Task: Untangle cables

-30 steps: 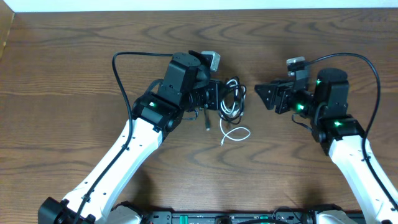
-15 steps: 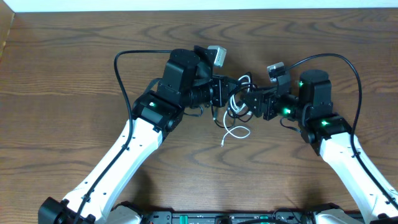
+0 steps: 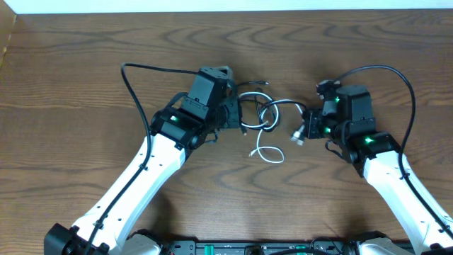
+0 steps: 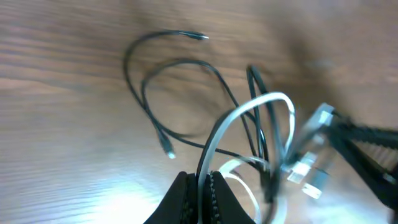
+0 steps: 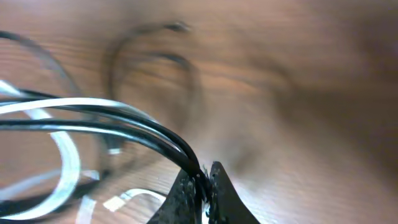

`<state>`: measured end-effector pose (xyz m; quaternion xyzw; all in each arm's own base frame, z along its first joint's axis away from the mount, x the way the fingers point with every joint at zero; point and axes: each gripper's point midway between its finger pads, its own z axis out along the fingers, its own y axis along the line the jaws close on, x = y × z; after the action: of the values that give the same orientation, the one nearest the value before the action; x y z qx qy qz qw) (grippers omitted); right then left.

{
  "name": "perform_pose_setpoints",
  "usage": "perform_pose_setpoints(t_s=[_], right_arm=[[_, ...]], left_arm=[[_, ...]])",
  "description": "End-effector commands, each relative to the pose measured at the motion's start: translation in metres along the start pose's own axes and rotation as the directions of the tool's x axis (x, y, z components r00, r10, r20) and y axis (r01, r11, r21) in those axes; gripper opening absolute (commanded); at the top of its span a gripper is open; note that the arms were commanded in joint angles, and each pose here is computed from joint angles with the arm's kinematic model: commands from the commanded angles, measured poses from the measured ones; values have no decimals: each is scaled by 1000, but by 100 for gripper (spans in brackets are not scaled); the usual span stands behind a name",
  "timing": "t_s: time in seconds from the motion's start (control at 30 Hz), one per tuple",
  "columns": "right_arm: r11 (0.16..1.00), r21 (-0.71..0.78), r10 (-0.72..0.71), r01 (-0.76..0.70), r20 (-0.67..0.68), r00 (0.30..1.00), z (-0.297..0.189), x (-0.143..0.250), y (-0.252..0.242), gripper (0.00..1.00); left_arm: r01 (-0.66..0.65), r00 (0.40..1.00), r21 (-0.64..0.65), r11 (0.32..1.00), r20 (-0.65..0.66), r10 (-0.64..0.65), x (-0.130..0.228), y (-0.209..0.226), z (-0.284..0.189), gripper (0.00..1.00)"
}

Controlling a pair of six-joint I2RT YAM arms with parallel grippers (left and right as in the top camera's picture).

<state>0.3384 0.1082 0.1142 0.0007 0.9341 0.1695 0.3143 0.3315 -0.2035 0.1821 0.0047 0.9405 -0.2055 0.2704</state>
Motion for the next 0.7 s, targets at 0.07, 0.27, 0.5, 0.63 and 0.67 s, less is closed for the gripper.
perform_pose_setpoints(t_s=[0.07,0.27,0.5,0.63,0.67], right_arm=[[930,345,106,-123,69,992,-13,-2,-61,1],[822,536,136,-190,139,981,-32,-2,-100,1],[601,708,262,-372,265,928,-70,11,-160,1],[586,679,357,-442,274,893,-71,18,-175,1],[640,630,372,-439,245,895,-62,16,-167,2]], left_arm=[[9,999,-139,990,49,-2,-13,33,-2,8],[24,999,-163,986,32,-19,-11,43,-3,8],[77,997,-211,974,26,-73,-13,68,-7,8],[105,994,-209,972,28,-102,-16,76,-10,8],[104,995,-164,981,14,-103,-15,68,-9,8]])
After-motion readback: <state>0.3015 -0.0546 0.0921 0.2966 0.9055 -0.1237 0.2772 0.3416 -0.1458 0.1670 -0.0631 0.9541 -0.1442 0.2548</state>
